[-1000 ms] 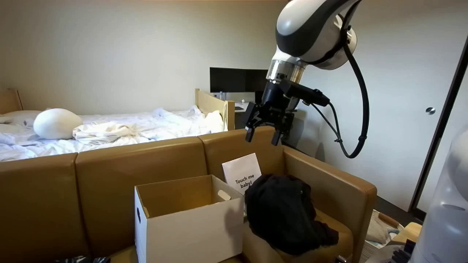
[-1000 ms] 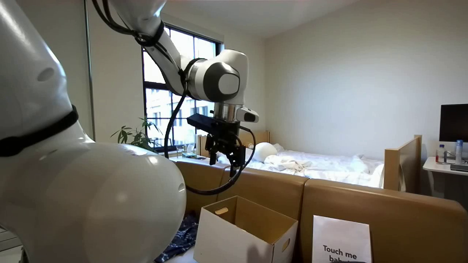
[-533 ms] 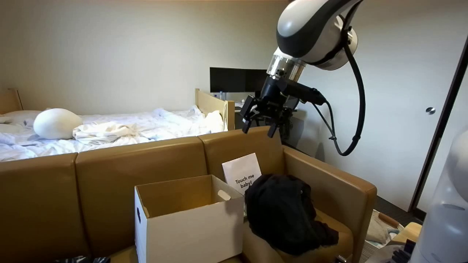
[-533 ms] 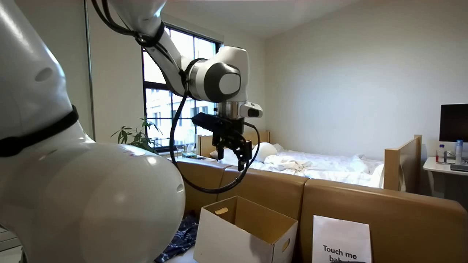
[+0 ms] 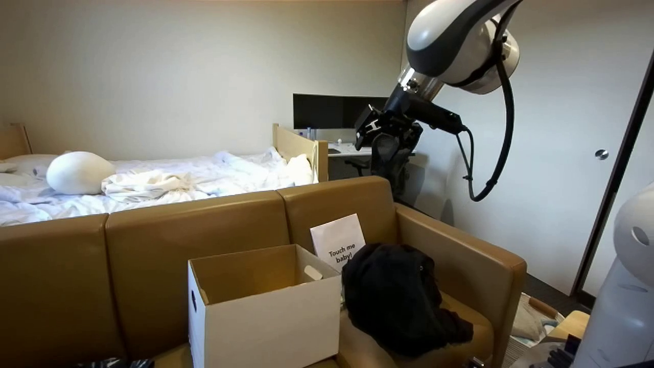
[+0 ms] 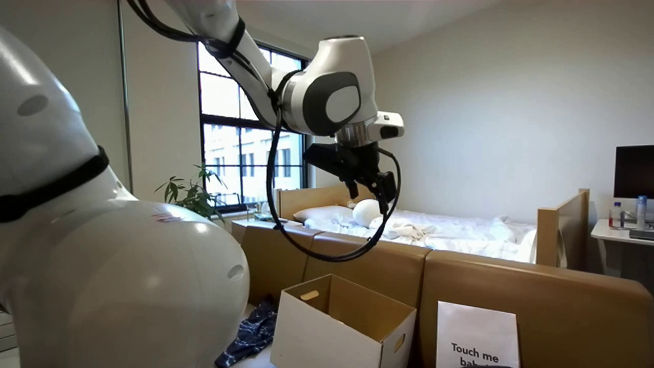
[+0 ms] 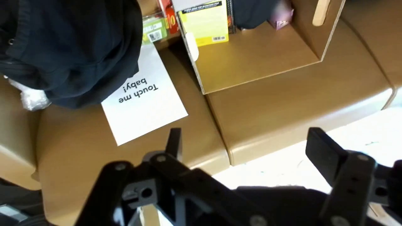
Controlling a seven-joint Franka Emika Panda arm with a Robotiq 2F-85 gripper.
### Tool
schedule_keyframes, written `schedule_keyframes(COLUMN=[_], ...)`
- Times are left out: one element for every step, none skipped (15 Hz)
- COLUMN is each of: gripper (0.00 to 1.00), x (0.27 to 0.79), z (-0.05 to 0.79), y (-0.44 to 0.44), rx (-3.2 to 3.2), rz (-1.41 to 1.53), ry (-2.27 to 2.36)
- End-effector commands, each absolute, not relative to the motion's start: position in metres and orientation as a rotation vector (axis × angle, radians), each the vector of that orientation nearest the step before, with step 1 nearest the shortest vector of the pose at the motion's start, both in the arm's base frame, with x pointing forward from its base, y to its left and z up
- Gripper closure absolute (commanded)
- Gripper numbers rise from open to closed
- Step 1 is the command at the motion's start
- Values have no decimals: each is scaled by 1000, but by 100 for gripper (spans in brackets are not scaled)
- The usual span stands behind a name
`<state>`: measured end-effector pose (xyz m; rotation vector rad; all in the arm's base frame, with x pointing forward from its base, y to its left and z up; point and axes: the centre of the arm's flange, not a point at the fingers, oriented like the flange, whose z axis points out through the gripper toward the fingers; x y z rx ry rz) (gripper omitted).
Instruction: Put the black jersey inside the box
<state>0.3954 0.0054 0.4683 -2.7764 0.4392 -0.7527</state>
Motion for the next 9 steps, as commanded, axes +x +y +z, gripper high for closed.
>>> schedule_keyframes(gripper=[0,0,0,0,0,0,0,0,0], x=[390,392,395,399,403,410,418,427,435], z=[489,496,503,511,517,521,524,523,523], y=[-31,-44,-55,-69,-81,-97,-111,-129,-145], rx=[-2787,-2789,-2791,-2789,-2778,-2759,-2741,-2723,-2715], rz=[-862,-884,-902,-927,-933,-952,-948,-948,-952], ry=[528,537,552,563,577,598,622,652,684])
